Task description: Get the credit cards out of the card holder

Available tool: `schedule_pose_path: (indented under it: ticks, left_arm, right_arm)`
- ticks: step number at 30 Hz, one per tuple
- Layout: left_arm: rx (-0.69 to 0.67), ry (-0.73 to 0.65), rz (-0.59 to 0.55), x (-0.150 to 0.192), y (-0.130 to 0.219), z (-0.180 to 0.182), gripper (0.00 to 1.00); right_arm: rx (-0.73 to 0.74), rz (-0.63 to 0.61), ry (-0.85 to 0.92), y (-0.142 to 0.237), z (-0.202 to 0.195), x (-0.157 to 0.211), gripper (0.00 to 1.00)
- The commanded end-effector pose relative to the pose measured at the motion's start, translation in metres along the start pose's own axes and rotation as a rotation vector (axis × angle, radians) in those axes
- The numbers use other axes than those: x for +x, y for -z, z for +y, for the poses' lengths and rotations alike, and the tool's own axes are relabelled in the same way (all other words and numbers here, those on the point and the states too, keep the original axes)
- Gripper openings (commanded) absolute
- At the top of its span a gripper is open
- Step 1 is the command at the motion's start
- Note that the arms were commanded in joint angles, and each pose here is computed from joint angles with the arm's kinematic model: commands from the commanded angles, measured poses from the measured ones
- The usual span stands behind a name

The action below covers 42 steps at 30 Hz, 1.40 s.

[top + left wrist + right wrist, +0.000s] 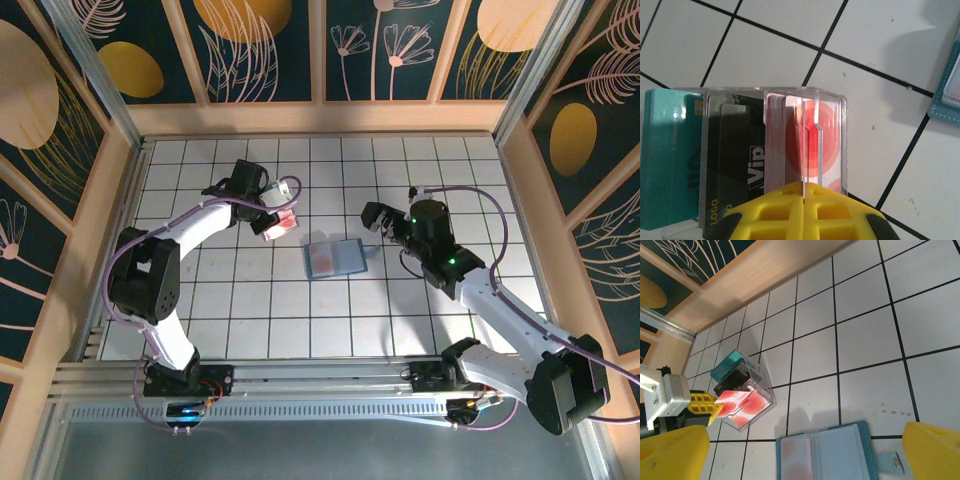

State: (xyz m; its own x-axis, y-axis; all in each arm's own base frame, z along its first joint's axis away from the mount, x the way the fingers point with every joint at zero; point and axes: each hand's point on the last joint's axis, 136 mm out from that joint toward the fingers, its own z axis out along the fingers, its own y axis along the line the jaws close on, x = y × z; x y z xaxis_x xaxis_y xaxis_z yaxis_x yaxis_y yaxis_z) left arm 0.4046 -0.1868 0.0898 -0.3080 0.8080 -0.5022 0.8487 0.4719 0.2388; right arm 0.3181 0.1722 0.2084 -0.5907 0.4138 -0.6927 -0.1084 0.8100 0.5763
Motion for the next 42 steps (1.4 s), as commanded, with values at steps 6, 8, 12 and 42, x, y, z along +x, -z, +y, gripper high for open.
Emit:
schedule_pose_path:
  ticks: [6,8,12,42]
  left_arm:
    - [-0.01,-0.021,0.02,0.001,-0.001,0.011,0.0]
    - [-0.01,-0.02,0.025,0.002,-0.003,0.011,0.0]
    - [-0.005,-0.022,0.033,0.002,-0.006,0.012,0.0]
    - [-0.064,0.126,-0.093,-0.035,0.055,0.023,0.24]
  right_arm:
    - [-0.003,-0.037,-0.014,0.001,0.008,-0.014,0.99]
    - [-0.003,-0.037,-0.014,0.001,0.008,-0.014,0.99]
    - [-0.005,-0.035,-0.016,0.001,0.008,-0.013,0.99]
    - [0.214,0.153,0.076,-0.025,-0.008,0.02,0.99]
